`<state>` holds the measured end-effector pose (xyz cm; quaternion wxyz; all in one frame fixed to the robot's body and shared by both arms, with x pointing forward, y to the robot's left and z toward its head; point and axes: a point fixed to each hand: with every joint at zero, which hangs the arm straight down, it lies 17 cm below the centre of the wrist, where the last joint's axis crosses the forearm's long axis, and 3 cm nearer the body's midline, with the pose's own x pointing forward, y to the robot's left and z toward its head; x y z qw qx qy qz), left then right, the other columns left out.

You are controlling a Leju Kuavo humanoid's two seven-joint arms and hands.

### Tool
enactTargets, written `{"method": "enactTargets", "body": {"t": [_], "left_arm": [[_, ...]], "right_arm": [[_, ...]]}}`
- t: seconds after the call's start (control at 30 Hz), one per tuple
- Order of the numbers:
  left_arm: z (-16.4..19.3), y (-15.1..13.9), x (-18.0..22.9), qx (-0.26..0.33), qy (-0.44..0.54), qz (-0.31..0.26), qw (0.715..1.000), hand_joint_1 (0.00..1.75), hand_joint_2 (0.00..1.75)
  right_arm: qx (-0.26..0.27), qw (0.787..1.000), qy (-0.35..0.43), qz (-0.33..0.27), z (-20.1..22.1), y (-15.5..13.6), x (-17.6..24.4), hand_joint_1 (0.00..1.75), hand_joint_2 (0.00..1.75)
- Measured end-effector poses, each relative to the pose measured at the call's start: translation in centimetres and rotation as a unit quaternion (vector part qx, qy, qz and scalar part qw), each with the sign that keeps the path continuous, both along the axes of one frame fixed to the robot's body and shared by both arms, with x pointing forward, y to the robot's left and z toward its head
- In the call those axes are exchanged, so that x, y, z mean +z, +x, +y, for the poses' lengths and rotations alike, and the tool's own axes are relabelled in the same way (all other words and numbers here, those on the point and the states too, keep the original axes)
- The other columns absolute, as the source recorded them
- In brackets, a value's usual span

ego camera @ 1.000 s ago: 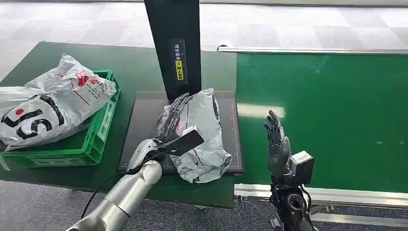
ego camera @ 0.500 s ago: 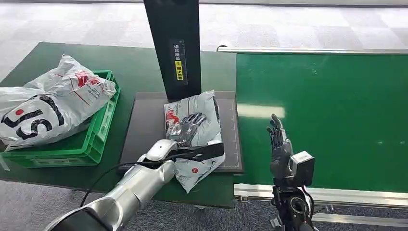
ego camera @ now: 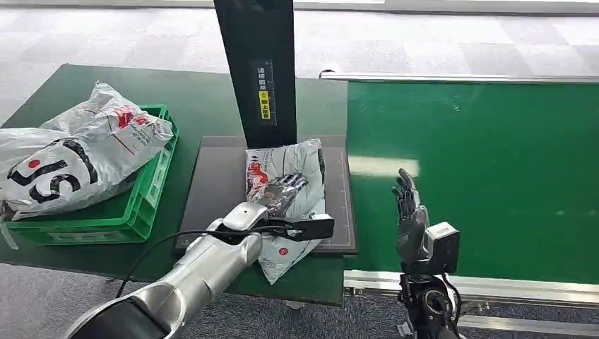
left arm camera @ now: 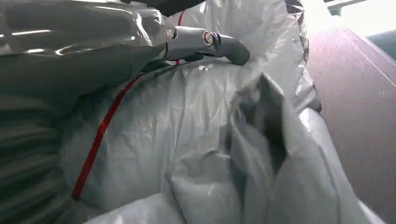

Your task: Moved the parcel from conveyor to table for the left to box.

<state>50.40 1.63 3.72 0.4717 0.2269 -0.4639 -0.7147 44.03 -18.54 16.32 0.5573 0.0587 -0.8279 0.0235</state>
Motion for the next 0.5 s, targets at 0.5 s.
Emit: {"method": "enactTargets", "body": {"t": [0.5], "left_arm": [[-4.1,-1.8,2.4,-0.087,-0.137,-0.029,0.986,1.75,1.75]], "right_arm": [[-0.004,1.0,0.008,-0.002,-0.8,-0.8,0.1,0.0,0.0]]}}
